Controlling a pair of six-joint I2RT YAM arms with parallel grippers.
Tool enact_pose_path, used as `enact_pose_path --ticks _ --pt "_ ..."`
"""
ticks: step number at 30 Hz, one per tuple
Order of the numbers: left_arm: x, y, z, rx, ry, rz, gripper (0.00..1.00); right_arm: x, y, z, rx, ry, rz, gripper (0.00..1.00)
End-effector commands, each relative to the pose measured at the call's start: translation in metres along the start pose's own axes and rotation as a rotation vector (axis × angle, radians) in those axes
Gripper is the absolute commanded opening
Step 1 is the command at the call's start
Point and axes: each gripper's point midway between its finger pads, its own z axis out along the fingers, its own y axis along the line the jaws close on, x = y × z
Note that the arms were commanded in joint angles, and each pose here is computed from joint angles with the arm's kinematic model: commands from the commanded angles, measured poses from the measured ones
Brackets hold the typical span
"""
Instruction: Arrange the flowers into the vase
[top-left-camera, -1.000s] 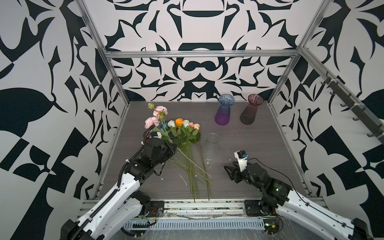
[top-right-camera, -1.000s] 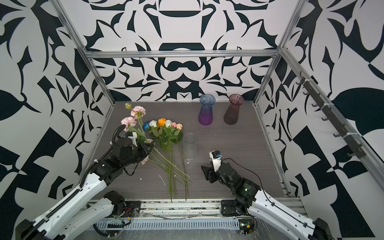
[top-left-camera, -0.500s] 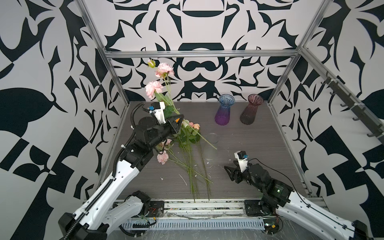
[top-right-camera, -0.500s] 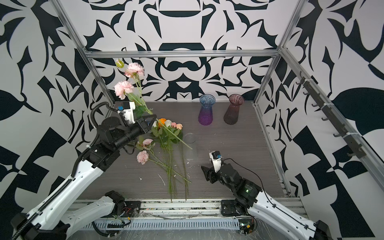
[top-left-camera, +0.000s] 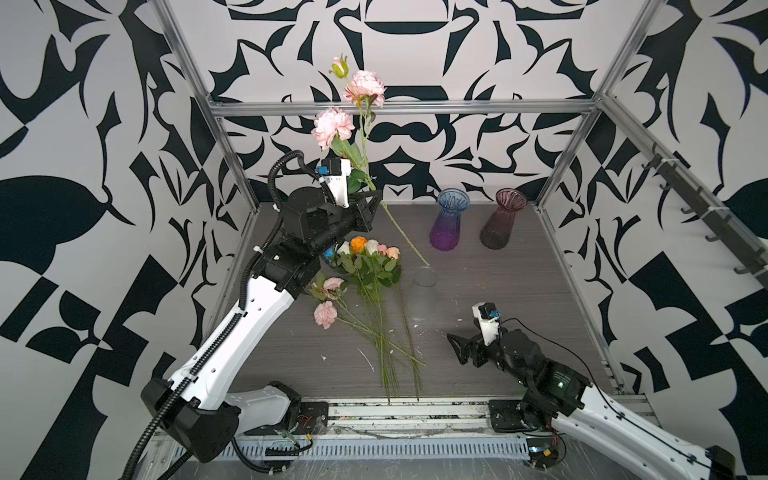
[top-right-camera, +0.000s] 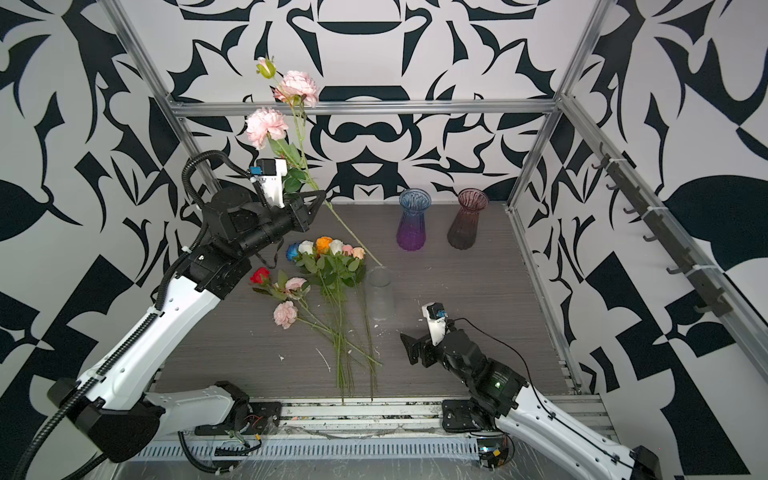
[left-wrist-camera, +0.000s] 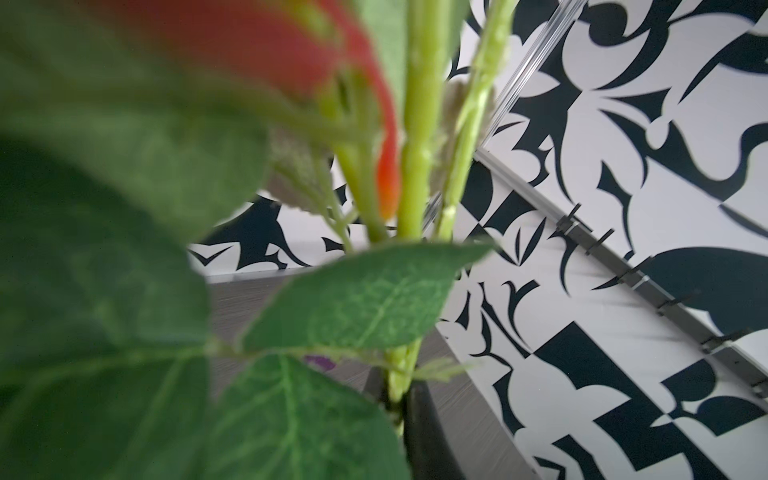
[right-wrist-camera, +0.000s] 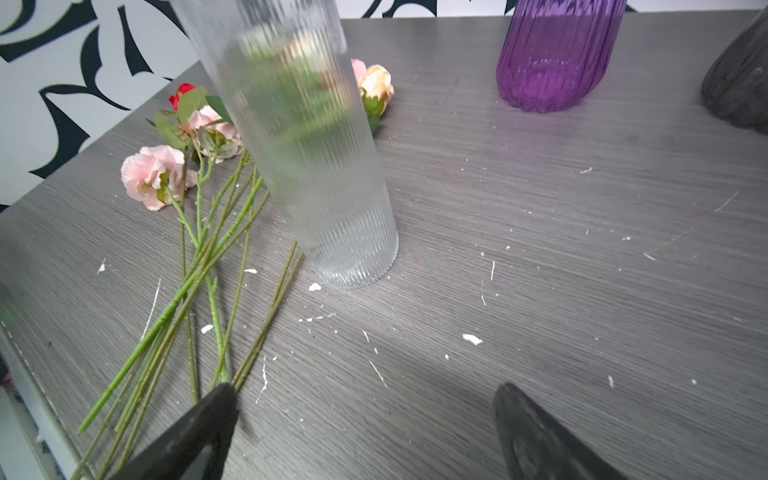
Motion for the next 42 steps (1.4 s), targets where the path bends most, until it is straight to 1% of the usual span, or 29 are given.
enact_pose_path --ticks 1,2,4,12,13,17,18,20,21,25,28,33,35,39,41,42 --pt "0.005 -0.007 0.005 -0.013 0.009 0.136 0.00 -0.008 0.000 0.001 0.006 -0.029 0.016 0.99" --pt "0.008 -0.009 0.006 -0.013 0.014 0.161 0.00 -0.008 0.000 0.000 0.005 -0.030 0.016 0.99" --pt "0.023 -0.006 0.020 -0.020 0.056 0.174 0.00 -0.008 0.000 0.000 0.004 -0.034 0.019 0.99" --pt "0.061 -0.018 0.040 -0.014 0.152 0.245 0.01 -0.006 0.000 0.001 0.002 -0.031 0.023 0.99" --pt "0.063 -0.018 0.041 -0.015 0.162 0.244 0.07 -0.007 0.000 0.000 0.002 -0.032 0.022 0.99" --pt "0.064 -0.018 0.039 -0.018 0.173 0.247 0.51 -0.006 0.001 0.001 0.003 -0.025 0.023 0.99" --pt "0.064 -0.017 0.037 -0.021 0.173 0.248 0.60 -0.005 0.000 0.002 0.005 -0.022 0.023 0.99" --pt "0.065 -0.017 0.033 -0.020 0.172 0.252 0.67 -0.005 0.000 0.002 0.005 -0.019 0.024 0.99" --pt "0.065 -0.018 0.029 -0.018 0.172 0.252 0.69 -0.005 0.000 0.002 0.007 -0.016 0.023 0.99" --pt "0.075 -0.012 0.016 -0.036 0.191 0.233 0.70 -0.005 0.001 0.003 0.005 -0.012 0.022 0.99" --pt "0.083 -0.002 -0.004 -0.076 0.199 0.204 0.70 -0.004 0.001 0.003 0.006 -0.008 0.022 0.99" --pt "0.127 0.030 -0.032 -0.177 0.277 0.114 0.71 -0.003 0.001 0.005 0.005 0.001 0.018 0.99" --pt "0.148 0.041 -0.042 -0.209 0.315 0.051 0.70 -0.003 0.002 0.005 0.001 0.003 0.017 0.99" --pt "0.196 0.064 -0.060 -0.284 0.391 -0.099 0.62 -0.002 0.004 0.007 -0.006 0.014 0.009 0.99" --pt "0.222 0.083 -0.072 -0.364 0.413 -0.189 0.57 -0.001 0.005 0.008 -0.011 0.021 0.004 0.99" --pt "0.234 0.093 -0.078 -0.411 0.419 -0.244 0.57 -0.001 0.006 0.008 -0.014 0.026 0.001 0.99"
